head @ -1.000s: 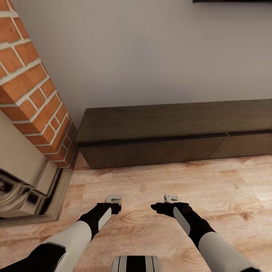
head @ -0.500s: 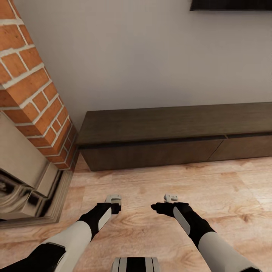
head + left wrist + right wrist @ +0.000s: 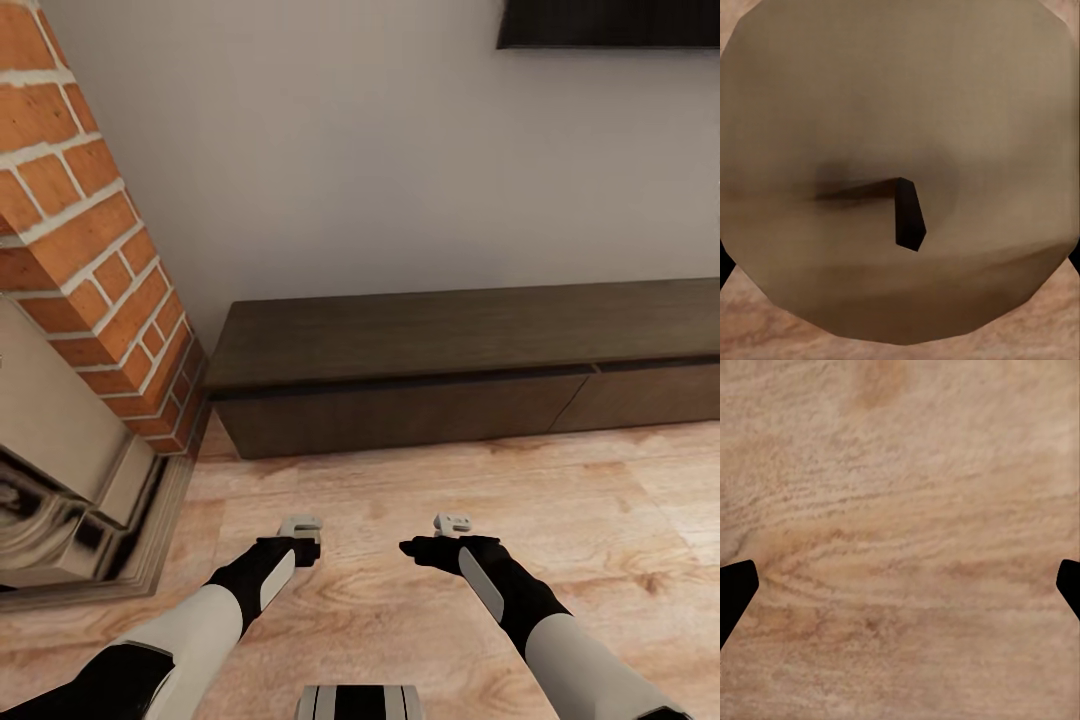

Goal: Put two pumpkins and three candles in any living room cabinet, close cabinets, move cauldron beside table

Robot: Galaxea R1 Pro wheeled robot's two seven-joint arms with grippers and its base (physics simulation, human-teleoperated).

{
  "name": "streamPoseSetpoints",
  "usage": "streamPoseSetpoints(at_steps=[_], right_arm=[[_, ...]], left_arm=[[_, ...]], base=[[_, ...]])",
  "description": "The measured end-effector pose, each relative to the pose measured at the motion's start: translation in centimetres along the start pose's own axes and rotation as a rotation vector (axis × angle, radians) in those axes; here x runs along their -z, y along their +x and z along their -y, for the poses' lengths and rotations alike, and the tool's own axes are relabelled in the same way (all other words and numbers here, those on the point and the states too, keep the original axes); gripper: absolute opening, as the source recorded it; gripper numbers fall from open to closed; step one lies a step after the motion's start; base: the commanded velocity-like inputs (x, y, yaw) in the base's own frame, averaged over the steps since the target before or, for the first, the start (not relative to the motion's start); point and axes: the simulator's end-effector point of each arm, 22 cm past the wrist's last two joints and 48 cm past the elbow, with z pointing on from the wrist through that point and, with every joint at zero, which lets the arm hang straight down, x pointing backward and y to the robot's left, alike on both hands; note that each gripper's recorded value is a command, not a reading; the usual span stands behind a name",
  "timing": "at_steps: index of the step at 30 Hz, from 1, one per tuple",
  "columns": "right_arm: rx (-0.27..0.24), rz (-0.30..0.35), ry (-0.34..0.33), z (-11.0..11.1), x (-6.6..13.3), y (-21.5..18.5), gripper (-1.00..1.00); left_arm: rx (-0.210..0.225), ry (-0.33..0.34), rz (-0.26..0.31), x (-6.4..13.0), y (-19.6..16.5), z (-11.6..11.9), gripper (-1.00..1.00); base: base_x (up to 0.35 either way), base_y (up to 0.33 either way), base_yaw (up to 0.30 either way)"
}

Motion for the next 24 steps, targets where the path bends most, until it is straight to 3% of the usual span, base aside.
streamPoseSetpoints(at_steps=[24], right_arm=[[0.008,0.024,-0.002,-0.4,1.1,-1.1,1.00]], left_arm=[[-0.006,0.000,0.034,1.3,-1.6,0.1,-1.00]], base=[[0.000,0.000,-0.012]])
